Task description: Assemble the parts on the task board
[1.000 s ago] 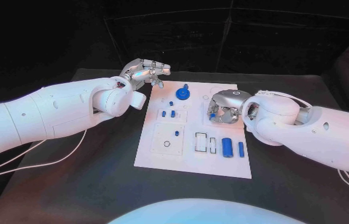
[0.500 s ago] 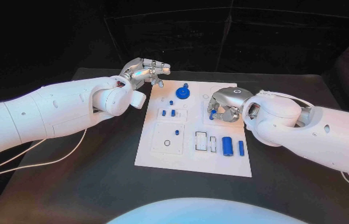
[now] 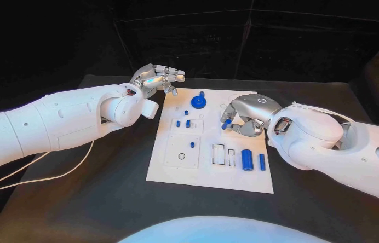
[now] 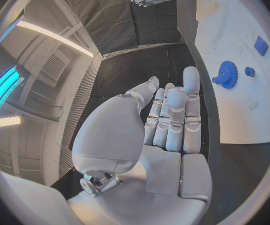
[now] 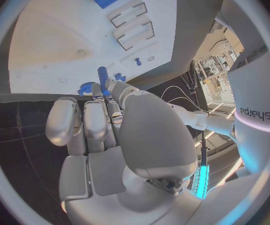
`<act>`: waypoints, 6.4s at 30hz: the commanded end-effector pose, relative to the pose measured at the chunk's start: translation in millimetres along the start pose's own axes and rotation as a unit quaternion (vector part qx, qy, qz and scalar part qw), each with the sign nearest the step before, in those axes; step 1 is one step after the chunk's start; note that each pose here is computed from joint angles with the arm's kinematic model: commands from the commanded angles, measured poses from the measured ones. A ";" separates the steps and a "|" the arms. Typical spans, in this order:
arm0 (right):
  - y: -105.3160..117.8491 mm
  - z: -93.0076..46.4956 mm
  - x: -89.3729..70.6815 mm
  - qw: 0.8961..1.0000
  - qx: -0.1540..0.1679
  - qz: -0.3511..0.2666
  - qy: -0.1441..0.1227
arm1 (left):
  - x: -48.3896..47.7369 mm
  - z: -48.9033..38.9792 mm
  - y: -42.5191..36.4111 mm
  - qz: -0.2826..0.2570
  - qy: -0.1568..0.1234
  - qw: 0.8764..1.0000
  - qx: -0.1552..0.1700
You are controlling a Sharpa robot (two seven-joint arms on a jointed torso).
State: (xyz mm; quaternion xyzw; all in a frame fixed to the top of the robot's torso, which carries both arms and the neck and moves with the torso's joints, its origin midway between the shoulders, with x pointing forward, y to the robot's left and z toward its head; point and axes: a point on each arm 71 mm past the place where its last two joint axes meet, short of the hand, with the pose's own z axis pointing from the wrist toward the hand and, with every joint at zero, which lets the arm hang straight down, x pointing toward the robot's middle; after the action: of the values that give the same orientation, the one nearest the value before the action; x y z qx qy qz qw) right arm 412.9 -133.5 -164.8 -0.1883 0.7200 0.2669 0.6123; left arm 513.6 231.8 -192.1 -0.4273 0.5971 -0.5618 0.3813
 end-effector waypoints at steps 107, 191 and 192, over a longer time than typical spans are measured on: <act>76.3 25.9 54.5 0.989 -0.116 0.088 -0.037 | 4.1 3.1 -0.1 -0.005 0.014 1.000 -0.004; -25.1 -71.2 78.8 0.949 0.224 0.222 0.019 | -2.7 -5.3 -1.5 -0.005 0.007 1.000 -0.002; -23.5 -71.5 78.1 0.947 0.223 0.229 0.016 | -2.7 -5.3 -1.5 -0.005 0.007 1.000 -0.002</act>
State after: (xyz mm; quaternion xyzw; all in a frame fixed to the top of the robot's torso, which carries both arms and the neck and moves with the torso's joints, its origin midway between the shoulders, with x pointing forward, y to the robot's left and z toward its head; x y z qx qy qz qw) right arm 357.1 -192.4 -242.7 0.0834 0.8141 0.2051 0.5368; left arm 509.6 236.9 -192.0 -0.4291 0.6015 -0.5602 0.3743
